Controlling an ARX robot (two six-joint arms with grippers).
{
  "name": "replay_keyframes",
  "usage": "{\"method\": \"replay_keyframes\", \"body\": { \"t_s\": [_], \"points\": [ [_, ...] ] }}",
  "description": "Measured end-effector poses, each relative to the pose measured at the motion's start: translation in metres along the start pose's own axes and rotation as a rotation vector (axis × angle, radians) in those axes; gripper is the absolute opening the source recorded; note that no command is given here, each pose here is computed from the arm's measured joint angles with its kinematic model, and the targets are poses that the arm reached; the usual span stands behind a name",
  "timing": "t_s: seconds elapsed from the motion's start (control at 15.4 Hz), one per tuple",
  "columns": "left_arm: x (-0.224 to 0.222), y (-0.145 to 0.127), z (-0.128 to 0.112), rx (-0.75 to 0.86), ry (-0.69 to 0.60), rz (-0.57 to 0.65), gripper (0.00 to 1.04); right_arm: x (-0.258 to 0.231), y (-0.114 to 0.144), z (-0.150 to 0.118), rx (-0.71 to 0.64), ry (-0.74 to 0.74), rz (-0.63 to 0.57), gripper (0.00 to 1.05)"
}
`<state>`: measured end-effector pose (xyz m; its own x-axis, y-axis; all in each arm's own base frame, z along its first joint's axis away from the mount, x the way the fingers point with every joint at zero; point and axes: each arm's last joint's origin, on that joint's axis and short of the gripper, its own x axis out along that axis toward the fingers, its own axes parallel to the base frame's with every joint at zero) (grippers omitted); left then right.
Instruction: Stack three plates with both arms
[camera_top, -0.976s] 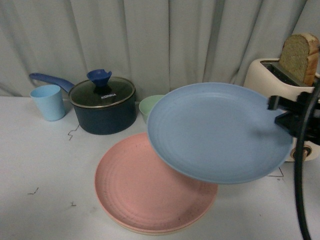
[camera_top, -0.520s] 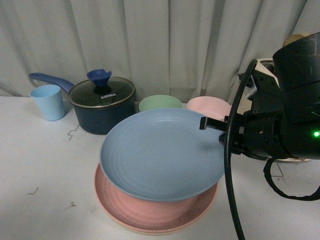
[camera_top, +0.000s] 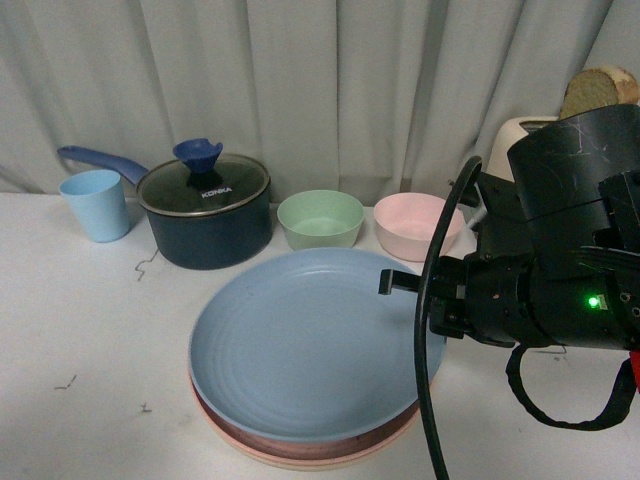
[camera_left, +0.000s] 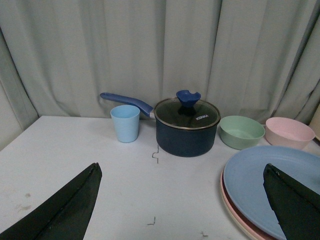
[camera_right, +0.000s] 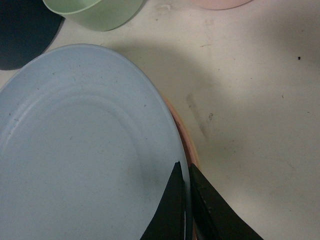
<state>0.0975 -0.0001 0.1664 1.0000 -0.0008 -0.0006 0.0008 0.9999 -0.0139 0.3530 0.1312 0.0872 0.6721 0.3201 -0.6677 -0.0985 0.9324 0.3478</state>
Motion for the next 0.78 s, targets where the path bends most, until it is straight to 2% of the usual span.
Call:
{"method": "replay_keyframes", "body": {
  "t_s": [0.2, 0.26, 0.39, 0.59, 0.78],
  "points": [
    [0.000, 0.000, 0.000, 0.000, 0.000, 0.000, 0.98, 0.003, 0.004, -0.006, -0.013, 0.018, -0.006, 0.03],
    [0.000, 0.000, 0.000, 0.000, 0.000, 0.000, 0.98, 0.003, 0.003, -0.007, -0.014, 0.027, -0.010, 0.09],
    [0.000, 0.000, 0.000, 0.000, 0.000, 0.000, 0.98, 0.003, 0.003, -0.007, -0.015, 0.026, -0.009, 0.36],
    [0.000, 0.000, 0.000, 0.000, 0.000, 0.000, 0.98, -0.015, 0.003, 0.004, -0.007, -0.024, 0.010, 0.71],
    [0.000, 0.000, 0.000, 0.000, 0.000, 0.000, 0.98, -0.039, 0.005, 0.020, -0.002, -0.110, 0.042, 0.93]
  ]
}}
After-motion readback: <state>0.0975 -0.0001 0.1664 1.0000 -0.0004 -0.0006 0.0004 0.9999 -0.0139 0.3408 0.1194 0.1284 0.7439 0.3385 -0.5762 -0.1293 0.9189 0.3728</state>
